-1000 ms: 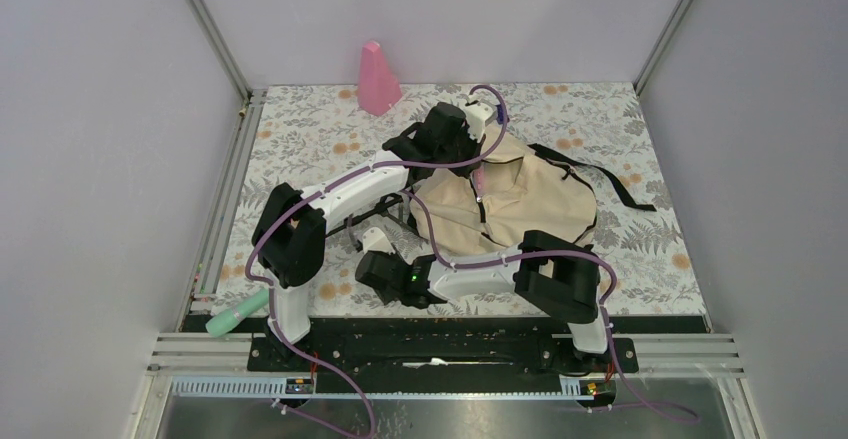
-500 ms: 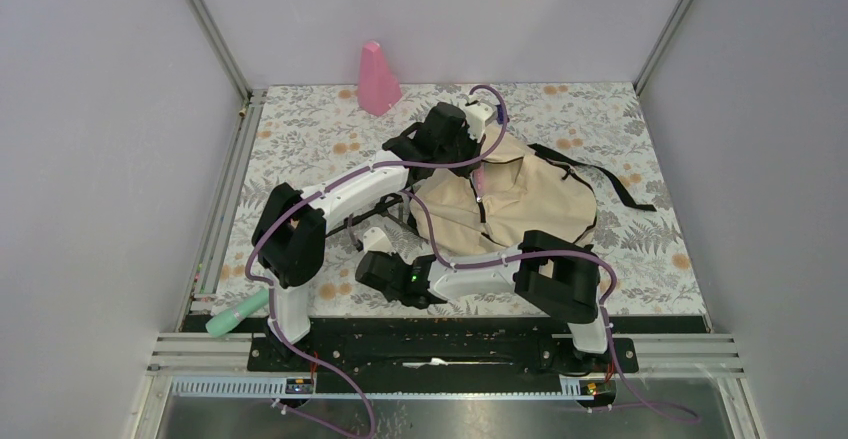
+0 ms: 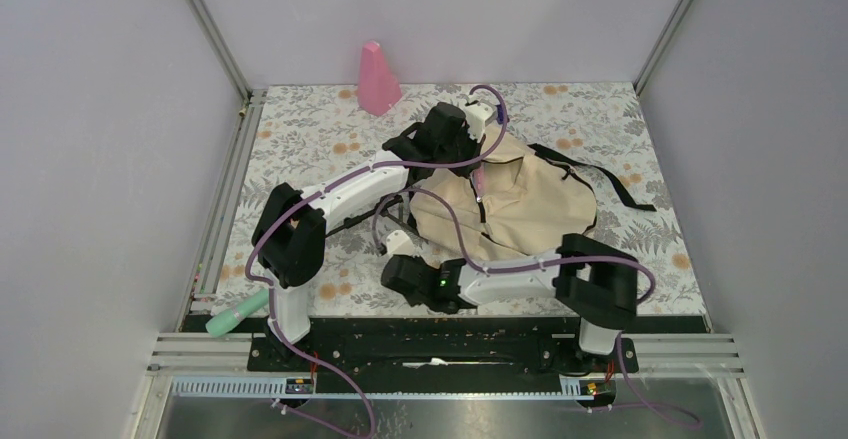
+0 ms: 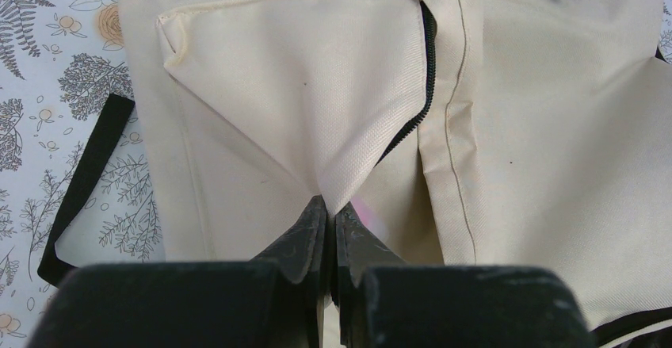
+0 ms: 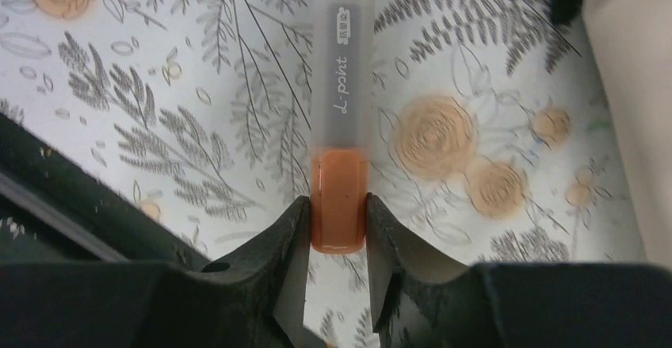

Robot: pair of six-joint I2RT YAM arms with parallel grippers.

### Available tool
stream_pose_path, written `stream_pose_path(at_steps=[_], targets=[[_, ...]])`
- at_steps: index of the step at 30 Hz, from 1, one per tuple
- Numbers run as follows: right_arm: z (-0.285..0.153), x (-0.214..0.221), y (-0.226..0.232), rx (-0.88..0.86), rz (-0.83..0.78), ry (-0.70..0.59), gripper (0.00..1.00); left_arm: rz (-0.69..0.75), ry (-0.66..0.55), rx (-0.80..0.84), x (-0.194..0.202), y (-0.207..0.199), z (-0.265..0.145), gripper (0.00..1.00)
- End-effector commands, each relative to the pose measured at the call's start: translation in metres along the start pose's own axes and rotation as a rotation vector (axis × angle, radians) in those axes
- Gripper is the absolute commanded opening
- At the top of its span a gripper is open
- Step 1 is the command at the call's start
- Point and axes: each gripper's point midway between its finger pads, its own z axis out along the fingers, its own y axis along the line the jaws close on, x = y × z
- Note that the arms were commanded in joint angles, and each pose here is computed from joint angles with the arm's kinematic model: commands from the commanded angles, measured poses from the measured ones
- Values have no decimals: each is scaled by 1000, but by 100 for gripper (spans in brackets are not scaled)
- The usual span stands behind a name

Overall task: Pack the student bag
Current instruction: Pick up the stationery from the center of the board, then place the stationery in the student bag.

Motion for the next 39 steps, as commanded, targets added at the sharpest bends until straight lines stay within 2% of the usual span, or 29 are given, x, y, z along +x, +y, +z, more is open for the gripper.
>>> stream_pose_path(at_steps=[1, 8, 15, 22, 30, 39], targets=[[-36, -10, -7, -46, 51, -59, 0, 21, -184, -9, -62, -4, -34, 0], [-86, 7, -54, 28, 106, -77, 0, 5, -171, -5, -61, -5, -33, 0], [-143, -10, -102, 96, 124, -133, 0, -12, -176, 3, -62, -8, -38, 0], [-178, -22, -146, 28, 301, -186, 0, -24, -157, -2, -47, -7, -46, 0], [-185, -28, -179, 18, 417, -212, 0, -45, -137, 8, -30, -11, -63, 0], [-161, -45, -198, -75, 565, -154, 0, -47, -115, 37, -25, -16, -64, 0]])
